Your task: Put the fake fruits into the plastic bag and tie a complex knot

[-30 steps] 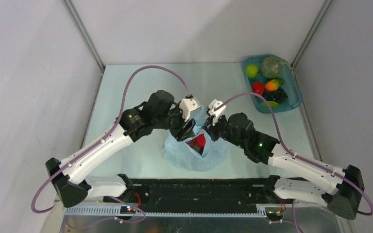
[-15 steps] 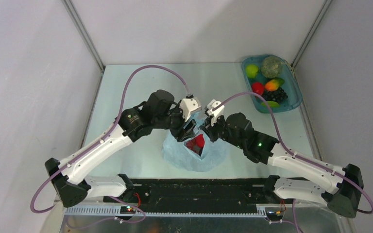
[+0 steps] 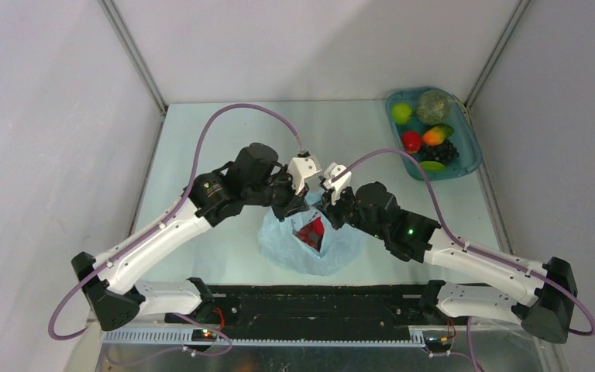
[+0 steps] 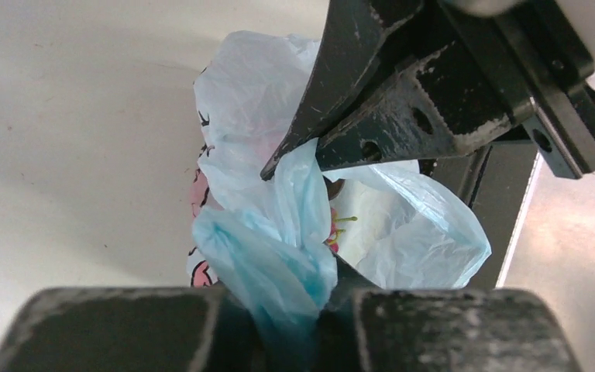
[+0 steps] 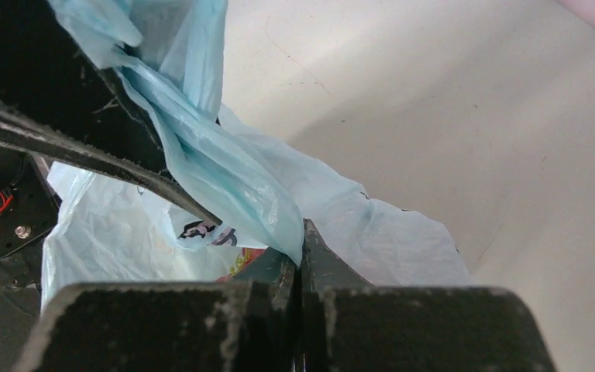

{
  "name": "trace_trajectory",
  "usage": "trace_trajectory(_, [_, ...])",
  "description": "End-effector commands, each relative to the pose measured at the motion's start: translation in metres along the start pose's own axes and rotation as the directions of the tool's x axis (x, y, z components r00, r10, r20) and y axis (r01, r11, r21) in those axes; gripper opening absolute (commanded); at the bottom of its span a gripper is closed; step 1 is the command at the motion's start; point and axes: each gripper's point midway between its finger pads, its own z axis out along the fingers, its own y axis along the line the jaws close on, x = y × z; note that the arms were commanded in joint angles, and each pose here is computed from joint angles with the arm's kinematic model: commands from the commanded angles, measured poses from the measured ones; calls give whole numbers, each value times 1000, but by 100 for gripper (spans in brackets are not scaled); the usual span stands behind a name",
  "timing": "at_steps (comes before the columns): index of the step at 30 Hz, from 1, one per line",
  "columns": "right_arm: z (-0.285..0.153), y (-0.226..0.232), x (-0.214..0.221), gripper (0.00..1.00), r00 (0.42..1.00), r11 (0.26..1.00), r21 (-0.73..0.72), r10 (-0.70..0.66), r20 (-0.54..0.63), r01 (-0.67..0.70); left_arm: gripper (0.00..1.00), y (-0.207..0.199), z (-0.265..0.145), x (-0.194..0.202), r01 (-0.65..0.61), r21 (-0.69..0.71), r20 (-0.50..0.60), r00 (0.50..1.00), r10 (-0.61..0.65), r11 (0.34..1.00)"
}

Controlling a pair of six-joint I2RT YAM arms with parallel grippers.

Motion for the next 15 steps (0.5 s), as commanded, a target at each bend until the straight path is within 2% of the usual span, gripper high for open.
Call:
trace_trajectory(1, [-9,0,-34,14,996,1000,-8,-4,84,5,8,-2,-4,-17,-47,1,71,996,47,999])
trace_trajectory(2, [-13,0,-37,21,996,1000,-12,-2,93,3,5,-2,-4,-17,-48,-1,75,996,48,999])
trace_trajectory(5, [-24,-1,-41,50,994,998,-50,33,103,-28,2,-3,-3,-16,-50,3,82,995,49,999])
trace_trajectory(9, [-44,1,-59,72,976,985,-135,126,176,-103,2,-6,-2,-15,-56,20,99,994,54,998])
trace_trajectory(13, [-59,4,-84,78,933,958,-230,234,273,-173,2,-11,-2,-14,-71,45,115,991,66,996])
trace_trajectory(15, [-60,6,-91,76,915,943,-274,269,299,-188,2,-15,-2,-13,-77,67,121,990,69,995])
